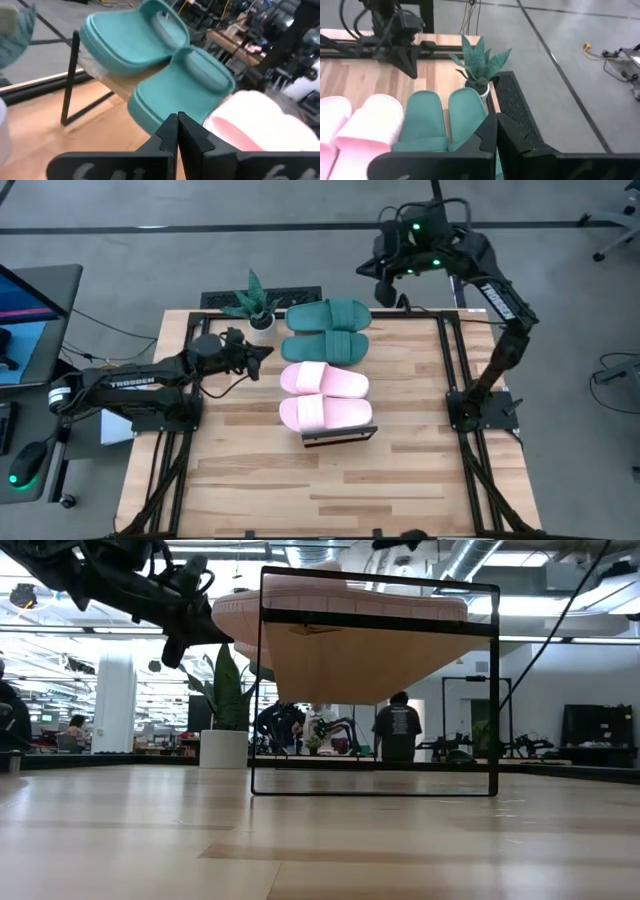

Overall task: Pick and place slides into the shelf
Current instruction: Adjust the slippers on the shelf

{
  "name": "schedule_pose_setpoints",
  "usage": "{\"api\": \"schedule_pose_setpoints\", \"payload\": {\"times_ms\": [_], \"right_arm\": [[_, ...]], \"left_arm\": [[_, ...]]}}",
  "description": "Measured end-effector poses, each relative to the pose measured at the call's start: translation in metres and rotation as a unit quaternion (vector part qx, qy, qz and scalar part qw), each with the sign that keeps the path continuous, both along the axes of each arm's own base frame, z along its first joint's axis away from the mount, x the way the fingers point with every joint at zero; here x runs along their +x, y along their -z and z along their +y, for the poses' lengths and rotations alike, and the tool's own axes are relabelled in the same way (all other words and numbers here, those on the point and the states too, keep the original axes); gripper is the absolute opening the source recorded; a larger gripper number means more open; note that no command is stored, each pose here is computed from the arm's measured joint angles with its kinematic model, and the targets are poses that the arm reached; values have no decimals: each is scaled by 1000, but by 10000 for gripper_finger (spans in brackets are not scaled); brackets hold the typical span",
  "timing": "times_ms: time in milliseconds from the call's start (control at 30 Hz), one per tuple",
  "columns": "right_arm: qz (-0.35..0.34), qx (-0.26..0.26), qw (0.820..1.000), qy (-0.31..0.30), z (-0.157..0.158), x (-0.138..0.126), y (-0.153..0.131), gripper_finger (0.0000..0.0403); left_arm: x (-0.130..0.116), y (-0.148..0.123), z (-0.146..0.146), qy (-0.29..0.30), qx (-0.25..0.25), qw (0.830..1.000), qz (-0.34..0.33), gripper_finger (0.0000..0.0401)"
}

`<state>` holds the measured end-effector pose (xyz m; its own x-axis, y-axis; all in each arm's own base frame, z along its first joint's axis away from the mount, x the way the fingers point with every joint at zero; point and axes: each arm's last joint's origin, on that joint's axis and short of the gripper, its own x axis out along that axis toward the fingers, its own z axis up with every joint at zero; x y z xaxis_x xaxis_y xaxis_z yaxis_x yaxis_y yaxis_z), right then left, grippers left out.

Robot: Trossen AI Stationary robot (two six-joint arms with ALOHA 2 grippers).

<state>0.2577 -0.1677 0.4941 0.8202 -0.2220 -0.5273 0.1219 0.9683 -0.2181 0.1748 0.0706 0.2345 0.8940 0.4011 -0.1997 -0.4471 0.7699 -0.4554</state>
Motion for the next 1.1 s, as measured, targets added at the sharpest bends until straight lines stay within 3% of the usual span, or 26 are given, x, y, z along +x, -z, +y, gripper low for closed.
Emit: {"api": "schedule_pose_setpoints", "payload": {"times_ms": [233,333,467,667,900,1100], "right_arm": [[-7,-4,1000,2,18,-26,-15,0],[-16,-4,1000,5,24,-36,-21,0],[-20,0,1000,15,29,-47,-26,0],[-15,6,999,48,31,-63,-29,0],[-5,2,998,65,34,-72,-30,0],[-4,0,997,72,37,-78,-32,0]], "left_arm": [[2,11,-5,-65,66,992,91,0],[8,6,-1,-91,115,981,128,0],[21,-3,12,-91,132,972,171,0],[37,-17,36,-54,94,977,184,0],[32,-41,52,-68,78,985,139,0],[26,-44,63,-19,3,997,78,0]]}}
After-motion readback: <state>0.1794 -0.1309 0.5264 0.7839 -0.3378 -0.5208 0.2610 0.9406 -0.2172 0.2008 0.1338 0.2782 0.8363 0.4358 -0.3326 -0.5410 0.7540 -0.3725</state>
